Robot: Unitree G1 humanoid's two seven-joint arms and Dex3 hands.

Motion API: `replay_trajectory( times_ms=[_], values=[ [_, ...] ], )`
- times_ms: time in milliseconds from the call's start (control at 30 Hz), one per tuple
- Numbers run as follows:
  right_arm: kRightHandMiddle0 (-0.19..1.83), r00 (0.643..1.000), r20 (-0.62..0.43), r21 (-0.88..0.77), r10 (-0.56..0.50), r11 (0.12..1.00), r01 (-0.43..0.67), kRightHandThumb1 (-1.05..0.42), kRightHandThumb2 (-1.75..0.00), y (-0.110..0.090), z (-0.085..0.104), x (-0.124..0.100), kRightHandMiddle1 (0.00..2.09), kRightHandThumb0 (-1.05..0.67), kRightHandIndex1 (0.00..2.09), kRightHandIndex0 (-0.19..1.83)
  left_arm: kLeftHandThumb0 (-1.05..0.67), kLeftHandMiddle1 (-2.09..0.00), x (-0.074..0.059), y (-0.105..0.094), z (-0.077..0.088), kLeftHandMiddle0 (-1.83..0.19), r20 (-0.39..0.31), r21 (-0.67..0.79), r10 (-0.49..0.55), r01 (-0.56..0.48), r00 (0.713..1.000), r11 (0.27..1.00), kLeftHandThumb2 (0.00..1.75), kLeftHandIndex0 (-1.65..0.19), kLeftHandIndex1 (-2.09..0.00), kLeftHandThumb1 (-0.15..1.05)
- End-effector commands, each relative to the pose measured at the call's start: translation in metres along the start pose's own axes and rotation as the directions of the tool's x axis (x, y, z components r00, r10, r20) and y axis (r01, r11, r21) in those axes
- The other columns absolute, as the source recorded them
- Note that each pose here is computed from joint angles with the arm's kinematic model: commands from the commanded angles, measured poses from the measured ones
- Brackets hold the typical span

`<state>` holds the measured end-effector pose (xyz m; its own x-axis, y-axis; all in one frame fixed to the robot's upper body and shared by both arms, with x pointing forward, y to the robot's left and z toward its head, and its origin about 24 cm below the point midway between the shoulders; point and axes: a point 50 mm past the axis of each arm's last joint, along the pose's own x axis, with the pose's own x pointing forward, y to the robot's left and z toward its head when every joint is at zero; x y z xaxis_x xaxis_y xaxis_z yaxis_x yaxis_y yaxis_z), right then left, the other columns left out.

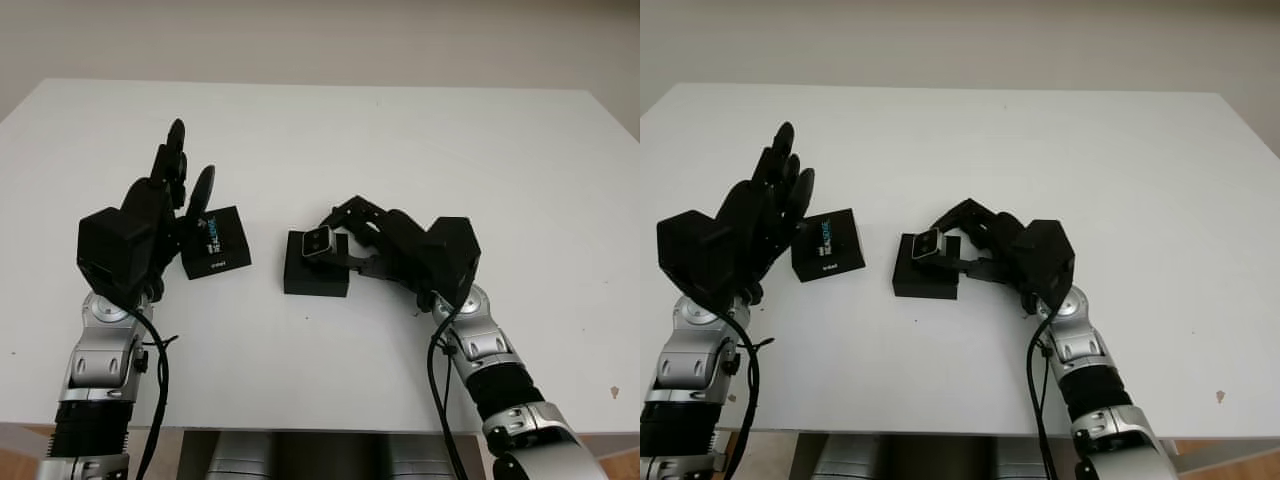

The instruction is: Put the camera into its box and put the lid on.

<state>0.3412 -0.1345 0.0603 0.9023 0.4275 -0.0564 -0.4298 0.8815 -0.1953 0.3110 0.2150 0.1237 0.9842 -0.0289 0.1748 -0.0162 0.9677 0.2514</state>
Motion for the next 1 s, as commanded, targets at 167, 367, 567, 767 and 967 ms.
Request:
replay_trajectory(
  times_ms=[167,367,567,767,967],
  values=[
    [0.34,1.0,0.008,0.003,0.009,1.0,-0.009,-0.91,-0.05,0.0059,-0.0006,0.0022,1.68,-0.45,0.05,0.14,-0.76,-0.05,-0.0011,0.0029,0.0027,0.13,0.018,0.007,0.01,-0.01,1.0,1.0,0.52,0.12,-0.05,1.05],
    [0.34,1.0,0.009,-0.018,0.012,1.0,-0.012,-0.91,-0.06,0.0087,-0.0016,0.0034,1.69,-0.45,0.05,0.14,-0.77,-0.06,-0.0021,0.0035,0.0024,0.12,0.016,0.015,0.017,-0.017,1.0,1.0,0.51,0.12,-0.05,1.05],
    [0.33,1.0,0.012,-0.027,0.021,0.999,-0.02,-0.92,-0.05,0.0097,-0.0025,0.0038,1.7,-0.47,0.05,0.14,-0.78,-0.06,-0.0029,0.0031,0.0016,0.12,0.013,0.013,0.022,-0.022,1.0,1.0,0.51,0.11,-0.06,1.05],
    [0.34,1.0,0.003,-0.043,0.021,0.999,-0.021,-0.91,-0.05,0.0088,-0.0028,0.0034,1.68,-0.46,0.06,0.15,-0.77,-0.05,-0.0033,0.0039,0.0011,0.13,0.01,0.014,0.023,-0.023,1.0,1.0,0.51,0.12,-0.05,1.05],
    [0.33,1.0,0.002,-0.061,0.028,0.998,-0.028,-0.92,-0.06,0.0098,-0.0031,0.003,1.67,-0.45,0.05,0.14,-0.77,-0.05,-0.0035,0.0034,0.0009,0.13,0.009,0.002,0.013,-0.013,1.0,1.0,0.51,0.13,-0.05,1.05]
  ],
)
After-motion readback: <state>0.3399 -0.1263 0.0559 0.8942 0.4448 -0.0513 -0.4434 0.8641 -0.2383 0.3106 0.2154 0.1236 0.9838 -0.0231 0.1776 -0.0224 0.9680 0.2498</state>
